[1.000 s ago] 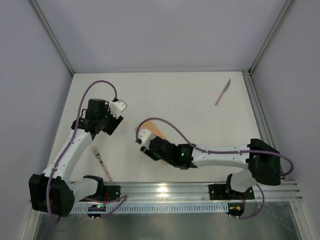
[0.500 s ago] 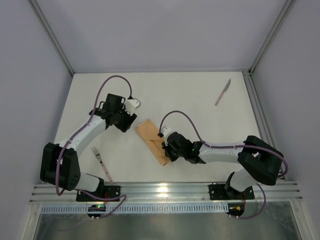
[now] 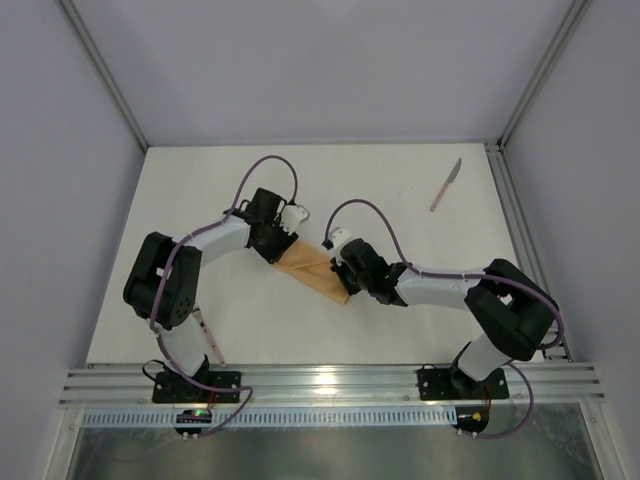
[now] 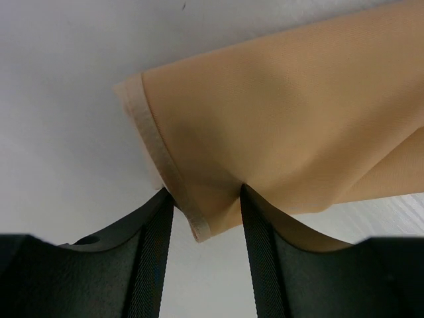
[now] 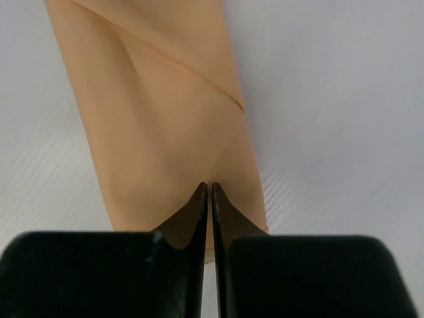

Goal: Fold the napkin into a case and place the utensils inside
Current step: Move the smaller rectangle-folded napkin to the center of the board, then pick up the knife from the corner of the board, then pass from the right arm to the left, then pass from the left arm to the right, then insert the knife into the folded napkin.

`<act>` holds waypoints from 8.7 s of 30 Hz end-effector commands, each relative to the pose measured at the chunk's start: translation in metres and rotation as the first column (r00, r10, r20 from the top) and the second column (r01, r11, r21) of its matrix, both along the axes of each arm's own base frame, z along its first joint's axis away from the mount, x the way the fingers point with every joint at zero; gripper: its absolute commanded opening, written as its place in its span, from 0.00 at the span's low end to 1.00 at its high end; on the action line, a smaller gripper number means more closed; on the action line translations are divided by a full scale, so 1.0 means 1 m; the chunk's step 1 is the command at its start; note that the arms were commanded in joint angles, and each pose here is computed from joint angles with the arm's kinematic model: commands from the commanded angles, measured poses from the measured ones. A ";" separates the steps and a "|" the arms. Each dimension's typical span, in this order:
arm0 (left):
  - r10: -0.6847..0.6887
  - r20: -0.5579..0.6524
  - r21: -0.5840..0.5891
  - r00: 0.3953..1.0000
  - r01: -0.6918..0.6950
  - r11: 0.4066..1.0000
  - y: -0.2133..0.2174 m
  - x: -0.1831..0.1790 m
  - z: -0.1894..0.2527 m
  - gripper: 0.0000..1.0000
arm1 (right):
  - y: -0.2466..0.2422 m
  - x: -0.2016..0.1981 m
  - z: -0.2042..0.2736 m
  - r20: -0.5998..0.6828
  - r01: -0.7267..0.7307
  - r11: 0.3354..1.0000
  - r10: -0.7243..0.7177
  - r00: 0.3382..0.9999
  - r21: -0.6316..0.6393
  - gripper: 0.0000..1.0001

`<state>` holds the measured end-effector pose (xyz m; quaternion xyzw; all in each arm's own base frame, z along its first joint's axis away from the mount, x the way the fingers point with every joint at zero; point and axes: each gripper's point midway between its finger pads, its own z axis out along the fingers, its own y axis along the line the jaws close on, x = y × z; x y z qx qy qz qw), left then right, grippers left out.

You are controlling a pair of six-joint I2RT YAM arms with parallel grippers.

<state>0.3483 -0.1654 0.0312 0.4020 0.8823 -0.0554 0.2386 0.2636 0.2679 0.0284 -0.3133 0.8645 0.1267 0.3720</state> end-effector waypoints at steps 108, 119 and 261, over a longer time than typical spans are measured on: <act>-0.006 0.208 -0.499 0.978 0.111 0.859 -0.012 -0.098 0.254 0.82 | 0.061 0.061 0.355 -0.044 0.165 0.230 -0.454 0.890 0.959 0.04; 0.024 0.276 -0.505 0.961 0.124 0.854 -0.018 -0.081 0.261 0.81 | 0.115 0.046 0.353 -0.043 0.138 0.244 -0.359 0.932 0.960 0.03; 0.188 -0.103 -0.119 0.977 -0.199 0.973 0.003 0.000 0.024 0.04 | -0.019 -0.018 0.017 -0.561 -0.344 0.837 0.055 0.826 -0.426 0.04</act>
